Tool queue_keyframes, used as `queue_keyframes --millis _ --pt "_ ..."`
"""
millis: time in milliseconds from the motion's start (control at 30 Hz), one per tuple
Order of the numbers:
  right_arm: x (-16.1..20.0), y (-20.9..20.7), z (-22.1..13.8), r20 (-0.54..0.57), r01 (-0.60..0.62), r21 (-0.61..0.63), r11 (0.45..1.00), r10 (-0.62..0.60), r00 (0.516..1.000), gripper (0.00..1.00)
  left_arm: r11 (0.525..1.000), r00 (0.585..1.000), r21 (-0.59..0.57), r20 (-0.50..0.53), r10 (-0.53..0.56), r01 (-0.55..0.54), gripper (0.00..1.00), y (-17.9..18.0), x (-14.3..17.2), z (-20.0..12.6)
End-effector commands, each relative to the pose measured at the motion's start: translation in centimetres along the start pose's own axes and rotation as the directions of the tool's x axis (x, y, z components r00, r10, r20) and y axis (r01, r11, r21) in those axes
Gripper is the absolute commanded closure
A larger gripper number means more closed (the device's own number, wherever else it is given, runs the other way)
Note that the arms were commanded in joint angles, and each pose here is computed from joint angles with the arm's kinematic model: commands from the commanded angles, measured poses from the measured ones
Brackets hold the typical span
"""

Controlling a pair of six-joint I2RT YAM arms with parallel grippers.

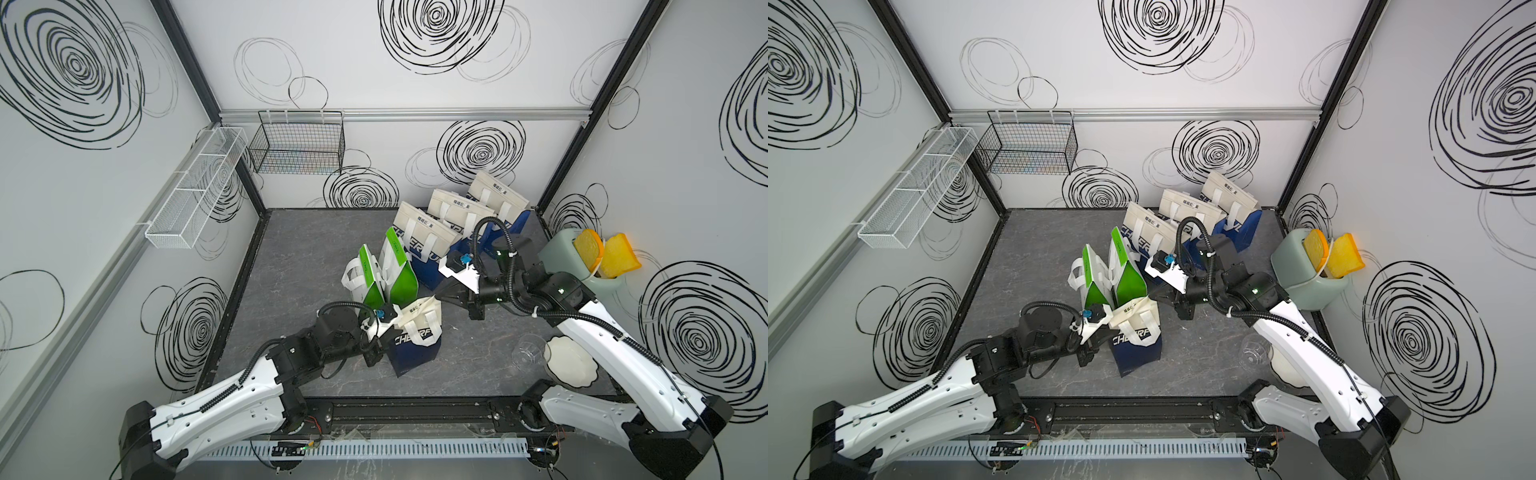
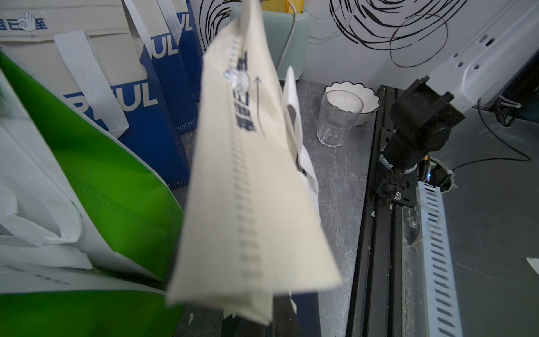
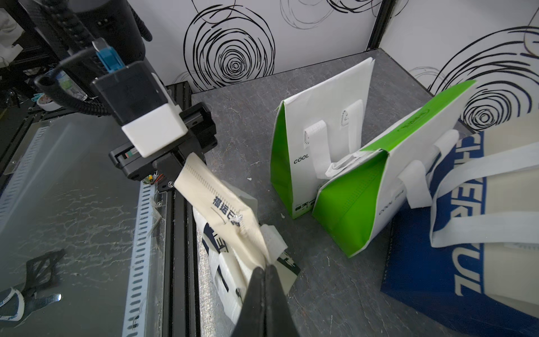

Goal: Open the takeout bag
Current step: Open the takeout bag at the center of the board.

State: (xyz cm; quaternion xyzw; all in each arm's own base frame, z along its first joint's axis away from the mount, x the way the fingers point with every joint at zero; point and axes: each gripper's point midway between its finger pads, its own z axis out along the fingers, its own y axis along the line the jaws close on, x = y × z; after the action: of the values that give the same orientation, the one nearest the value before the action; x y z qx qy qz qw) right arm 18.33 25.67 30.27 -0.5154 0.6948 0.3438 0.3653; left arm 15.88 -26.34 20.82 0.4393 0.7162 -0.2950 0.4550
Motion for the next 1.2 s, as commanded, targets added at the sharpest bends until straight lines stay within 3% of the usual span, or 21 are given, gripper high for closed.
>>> queue_keyframes --millis 0,167,233,300,400,533,667,900,1167 --pt "-5.1 0.2 -2.2 0.163 0.086 0.017 0.996 -0.087 0.983 1.00 1.000 0.996 0.005 -0.093 -0.001 0.002 1.00 0.0 2.1 0.1" --pt "-4.2 0.6 -1.5 0.152 0.125 -0.003 0.992 -0.124 0.981 1.00 1.000 0.995 0.008 -0.096 -0.001 0.002 1.00 -0.1 2.2 0.2" --pt "-3.1 1.0 -1.1 0.128 0.200 0.009 0.980 -0.199 0.972 0.97 1.000 0.996 0.007 -0.094 0.000 0.001 1.00 -0.1 2.1 0.2" --pt "-2.2 1.4 -0.9 0.127 0.263 0.033 0.964 -0.265 0.956 0.71 1.000 0.996 0.003 -0.090 0.000 0.000 1.00 0.0 2.0 0.1" --pt "-1.7 2.3 -1.5 0.161 0.364 0.068 0.929 -0.370 0.915 0.48 1.000 0.996 0.003 -0.088 -0.001 0.002 1.00 0.0 2.0 0.1" --pt "-1.7 3.8 -2.0 0.189 0.491 0.099 0.866 -0.500 0.845 0.37 1.000 0.996 0.006 -0.087 -0.001 0.002 1.00 0.0 2.0 0.1" --pt "-1.6 4.6 -1.0 0.158 0.606 0.162 0.779 -0.626 0.763 0.37 1.000 0.996 0.007 -0.088 -0.006 0.007 1.00 0.0 2.0 0.2" --pt "-0.4 5.7 2.2 0.059 0.775 0.256 0.578 -0.809 0.584 0.42 1.000 0.996 0.003 -0.084 -0.006 0.006 1.00 0.1 1.9 0.1" --pt "0.9 5.0 3.5 -0.082 0.842 0.360 0.402 -0.885 0.458 0.48 1.000 0.997 0.003 -0.081 -0.009 0.010 1.00 0.1 1.9 0.1"
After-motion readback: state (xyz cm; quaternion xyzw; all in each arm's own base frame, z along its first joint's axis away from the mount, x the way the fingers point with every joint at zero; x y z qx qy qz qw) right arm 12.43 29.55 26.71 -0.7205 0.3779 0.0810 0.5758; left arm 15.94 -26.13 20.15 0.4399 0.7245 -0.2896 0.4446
